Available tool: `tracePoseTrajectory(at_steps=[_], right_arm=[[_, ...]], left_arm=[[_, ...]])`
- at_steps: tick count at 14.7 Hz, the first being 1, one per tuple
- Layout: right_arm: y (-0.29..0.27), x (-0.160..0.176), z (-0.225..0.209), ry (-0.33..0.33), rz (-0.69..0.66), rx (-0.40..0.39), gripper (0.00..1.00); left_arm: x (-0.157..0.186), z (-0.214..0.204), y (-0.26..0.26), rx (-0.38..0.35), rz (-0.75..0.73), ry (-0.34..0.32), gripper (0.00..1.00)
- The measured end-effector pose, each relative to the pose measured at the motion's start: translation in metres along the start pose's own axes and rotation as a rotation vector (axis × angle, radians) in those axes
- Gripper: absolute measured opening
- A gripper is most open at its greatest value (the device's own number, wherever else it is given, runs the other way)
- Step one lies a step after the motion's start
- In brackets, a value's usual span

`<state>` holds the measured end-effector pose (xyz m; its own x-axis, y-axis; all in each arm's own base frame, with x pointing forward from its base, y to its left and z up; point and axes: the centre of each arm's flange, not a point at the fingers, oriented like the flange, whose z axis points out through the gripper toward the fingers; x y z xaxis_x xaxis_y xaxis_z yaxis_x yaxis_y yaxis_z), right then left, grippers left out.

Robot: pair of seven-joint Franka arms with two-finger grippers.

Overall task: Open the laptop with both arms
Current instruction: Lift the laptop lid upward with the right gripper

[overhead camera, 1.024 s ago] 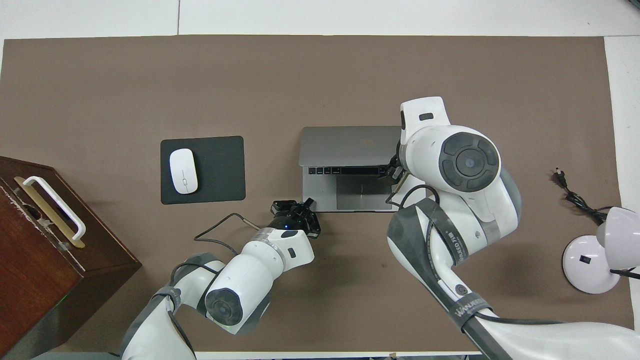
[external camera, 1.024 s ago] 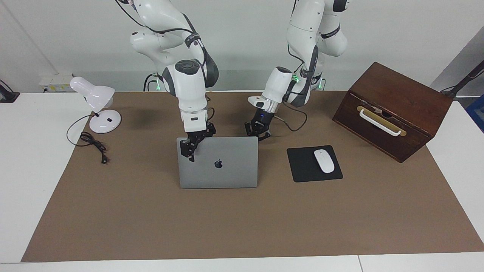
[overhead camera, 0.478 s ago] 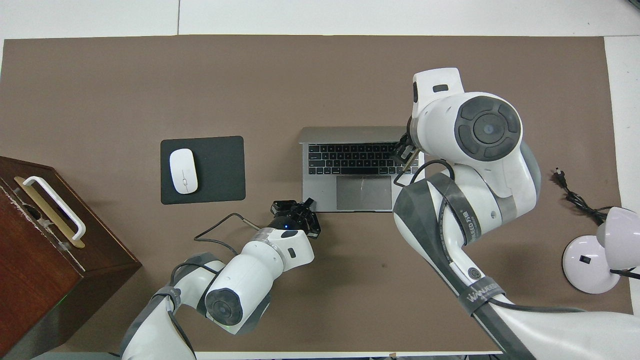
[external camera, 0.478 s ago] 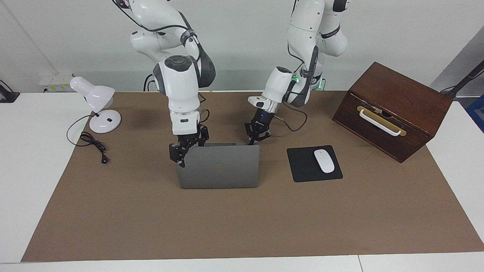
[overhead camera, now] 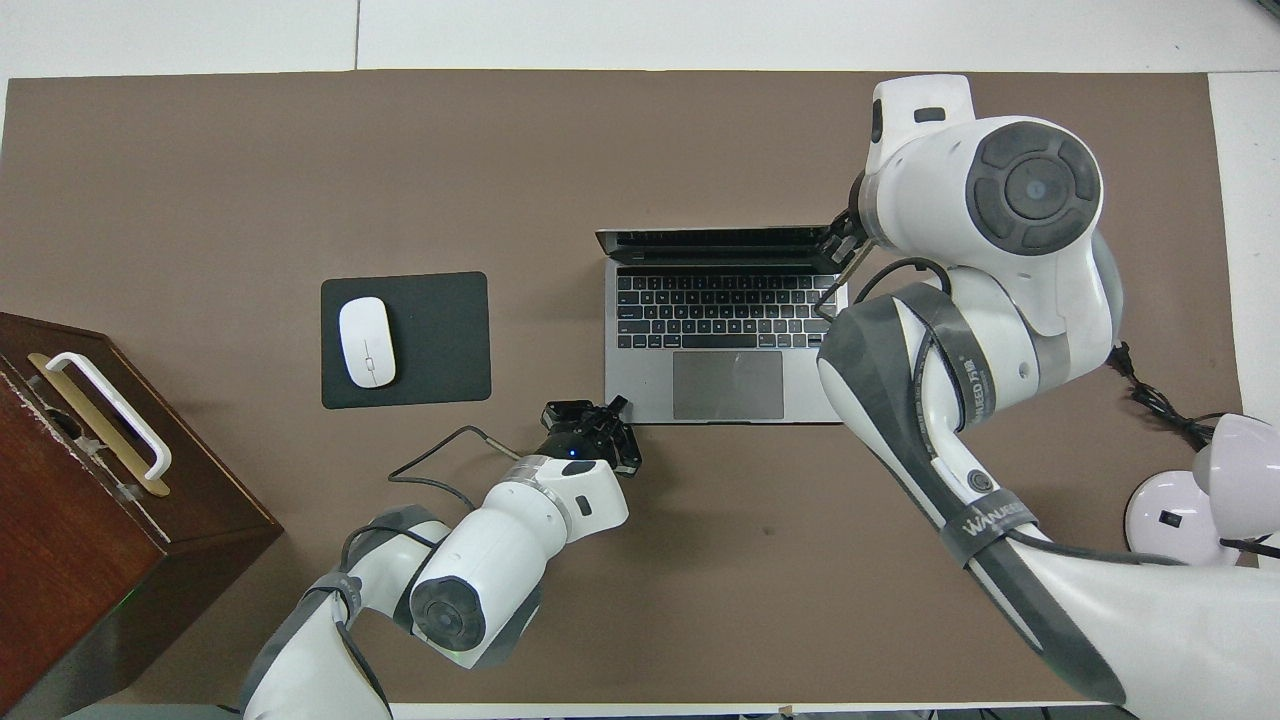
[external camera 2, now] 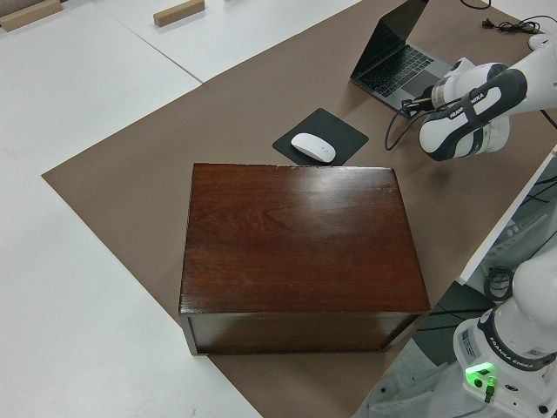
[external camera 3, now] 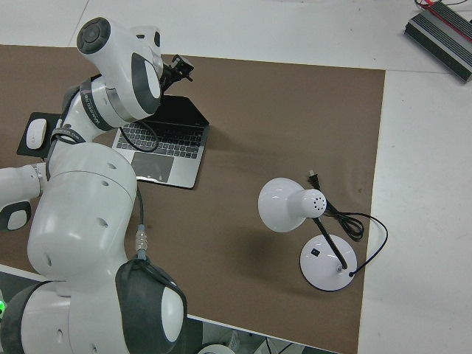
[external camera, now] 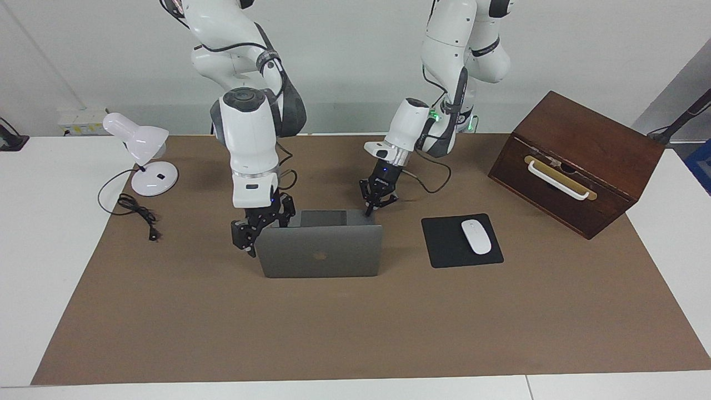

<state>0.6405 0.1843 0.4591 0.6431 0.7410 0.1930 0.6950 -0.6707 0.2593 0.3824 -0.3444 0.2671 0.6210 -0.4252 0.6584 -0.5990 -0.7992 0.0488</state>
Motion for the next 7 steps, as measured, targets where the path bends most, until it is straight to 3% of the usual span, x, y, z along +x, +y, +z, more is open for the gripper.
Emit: tracePoseTrajectory(at_steps=[7], right_arm=[[0.018, 0.007, 0.014, 0.004, 0.021, -0.005, 1.0]], left_arm=[[0.0, 0.0, 0.0, 0.0, 0.0, 0.0, 0.01]])
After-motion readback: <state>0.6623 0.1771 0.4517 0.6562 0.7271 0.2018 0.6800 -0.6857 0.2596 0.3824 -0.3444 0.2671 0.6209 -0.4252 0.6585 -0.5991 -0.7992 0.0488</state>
